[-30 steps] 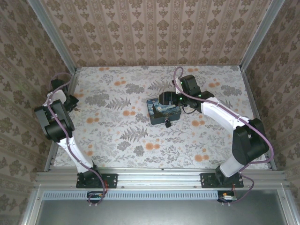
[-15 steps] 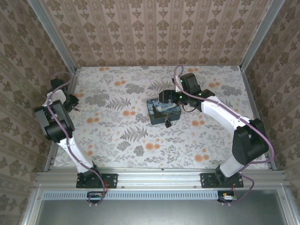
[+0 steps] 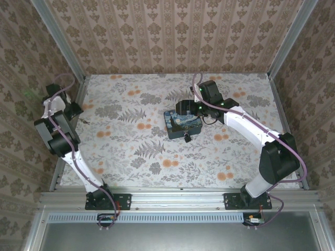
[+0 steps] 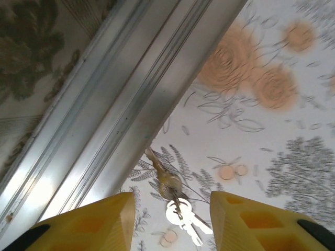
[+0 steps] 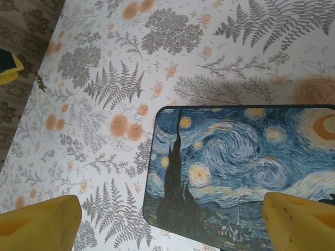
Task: Unlock a padlock with a key
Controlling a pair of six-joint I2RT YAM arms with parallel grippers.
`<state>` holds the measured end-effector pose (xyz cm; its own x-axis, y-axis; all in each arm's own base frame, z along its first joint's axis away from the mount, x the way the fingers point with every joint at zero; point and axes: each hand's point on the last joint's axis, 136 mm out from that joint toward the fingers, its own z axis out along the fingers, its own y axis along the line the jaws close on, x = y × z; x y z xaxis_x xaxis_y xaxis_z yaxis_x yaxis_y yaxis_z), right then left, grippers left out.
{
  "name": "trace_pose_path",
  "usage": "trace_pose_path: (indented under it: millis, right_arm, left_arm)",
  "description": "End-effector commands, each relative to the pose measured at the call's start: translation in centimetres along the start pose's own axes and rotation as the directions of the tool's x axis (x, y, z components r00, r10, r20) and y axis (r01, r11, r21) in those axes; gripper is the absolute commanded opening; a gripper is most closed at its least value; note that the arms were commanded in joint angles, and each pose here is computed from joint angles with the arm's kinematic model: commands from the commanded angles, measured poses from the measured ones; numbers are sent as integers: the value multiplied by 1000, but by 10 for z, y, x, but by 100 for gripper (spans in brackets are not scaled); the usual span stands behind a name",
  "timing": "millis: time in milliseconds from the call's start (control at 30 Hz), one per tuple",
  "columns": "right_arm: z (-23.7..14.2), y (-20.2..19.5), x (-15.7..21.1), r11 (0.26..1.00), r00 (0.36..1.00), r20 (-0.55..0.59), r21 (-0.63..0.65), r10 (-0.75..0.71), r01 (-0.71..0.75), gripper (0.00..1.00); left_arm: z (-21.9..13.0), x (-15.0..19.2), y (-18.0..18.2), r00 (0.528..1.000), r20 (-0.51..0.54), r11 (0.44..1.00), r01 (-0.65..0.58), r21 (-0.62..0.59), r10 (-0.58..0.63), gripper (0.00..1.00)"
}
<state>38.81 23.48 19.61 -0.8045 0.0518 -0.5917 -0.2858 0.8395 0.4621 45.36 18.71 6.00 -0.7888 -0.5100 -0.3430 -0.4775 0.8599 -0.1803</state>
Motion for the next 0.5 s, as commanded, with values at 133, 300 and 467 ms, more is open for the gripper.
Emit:
trace_pose_path:
  millis: [133,300,467]
  right_arm:
    - [-14,5,-7,999,1000,9,24,-26,25,91]
    - [-4,9,-12,1000,1000,4,-2,-14,14,91]
    - [-2,12,-16,1000,1000,14,-16,-7,7,90]
  left_arm:
    - [13,21,2,990,-105,993,-87,84,96,41]
    - [21,27,0,982,-145,987,-103,121,120,42]
    - [30,33,3,978,-174,988,-93,125,114,35]
